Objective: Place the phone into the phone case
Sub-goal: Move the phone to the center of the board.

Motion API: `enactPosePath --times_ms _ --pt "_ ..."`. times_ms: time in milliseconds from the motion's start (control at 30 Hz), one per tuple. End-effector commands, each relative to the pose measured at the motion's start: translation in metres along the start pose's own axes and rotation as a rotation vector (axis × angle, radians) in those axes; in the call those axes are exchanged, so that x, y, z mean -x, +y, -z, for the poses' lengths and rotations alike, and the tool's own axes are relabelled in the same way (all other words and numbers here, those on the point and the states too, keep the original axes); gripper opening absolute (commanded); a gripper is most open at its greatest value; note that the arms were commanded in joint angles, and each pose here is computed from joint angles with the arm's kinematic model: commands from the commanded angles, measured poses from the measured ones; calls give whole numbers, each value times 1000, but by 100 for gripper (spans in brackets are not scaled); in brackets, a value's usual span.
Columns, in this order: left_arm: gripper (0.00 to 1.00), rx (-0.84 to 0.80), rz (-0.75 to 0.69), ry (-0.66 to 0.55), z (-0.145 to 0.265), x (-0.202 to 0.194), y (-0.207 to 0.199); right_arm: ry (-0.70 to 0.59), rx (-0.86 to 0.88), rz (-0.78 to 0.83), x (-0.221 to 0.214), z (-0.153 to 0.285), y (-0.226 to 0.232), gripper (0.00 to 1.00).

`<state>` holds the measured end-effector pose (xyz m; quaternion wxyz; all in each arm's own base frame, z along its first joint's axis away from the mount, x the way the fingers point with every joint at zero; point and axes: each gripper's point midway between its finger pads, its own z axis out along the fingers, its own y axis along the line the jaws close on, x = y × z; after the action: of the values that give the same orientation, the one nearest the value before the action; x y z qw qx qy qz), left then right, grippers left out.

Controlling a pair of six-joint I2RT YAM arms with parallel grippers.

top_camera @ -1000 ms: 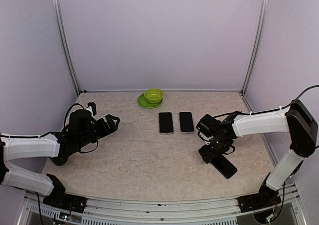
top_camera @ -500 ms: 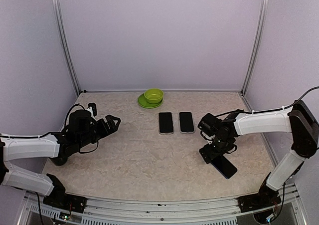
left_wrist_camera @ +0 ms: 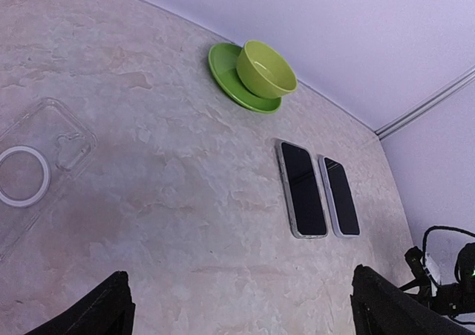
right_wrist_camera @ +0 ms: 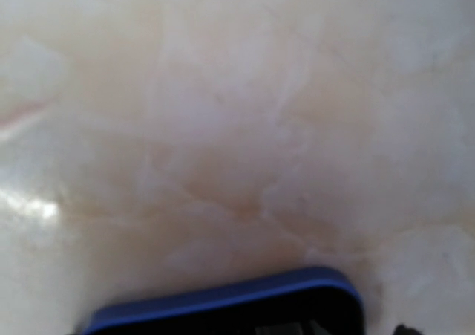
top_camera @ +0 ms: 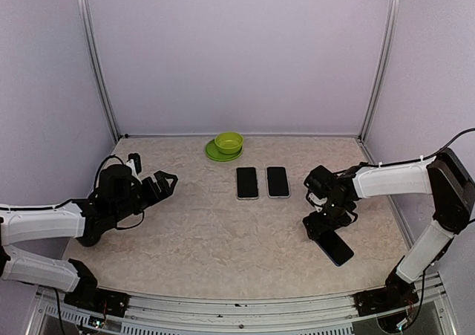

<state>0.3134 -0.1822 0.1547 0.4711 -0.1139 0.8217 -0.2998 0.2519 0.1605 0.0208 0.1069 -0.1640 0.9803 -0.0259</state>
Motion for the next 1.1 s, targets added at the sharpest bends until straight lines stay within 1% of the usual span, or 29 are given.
enactPosePath --times_ms 0,167,267,367,500,667,933,1033,1067 --pt "99 5 6 -13 1 2 2 20 63 -7 -4 -7 8 88" --pt "99 38 17 -19 -2 5 9 47 61 -9 -8 -17 9 85" --pt "99 42 26 -16 -3 5 11 58 65 -12 -10 -21 10 81" --pt "99 46 29 -14 -4 5 12 53 82 -18 -8 -21 14 74" --pt "99 52 31 -15 -4 5 14 39 92 -1 -4 -21 21 72" --pt "99 74 40 -18 -6 6 20 5 84 54 11 -19 38 72" --pt "99 181 90 -4 -15 4 50 -32 58 160 40 -24 66 72" --pt "99 224 102 -8 -17 5 62 -40 67 186 47 -24 76 73" --pt "99 237 102 -14 -17 6 66 -50 70 196 50 -22 80 75"
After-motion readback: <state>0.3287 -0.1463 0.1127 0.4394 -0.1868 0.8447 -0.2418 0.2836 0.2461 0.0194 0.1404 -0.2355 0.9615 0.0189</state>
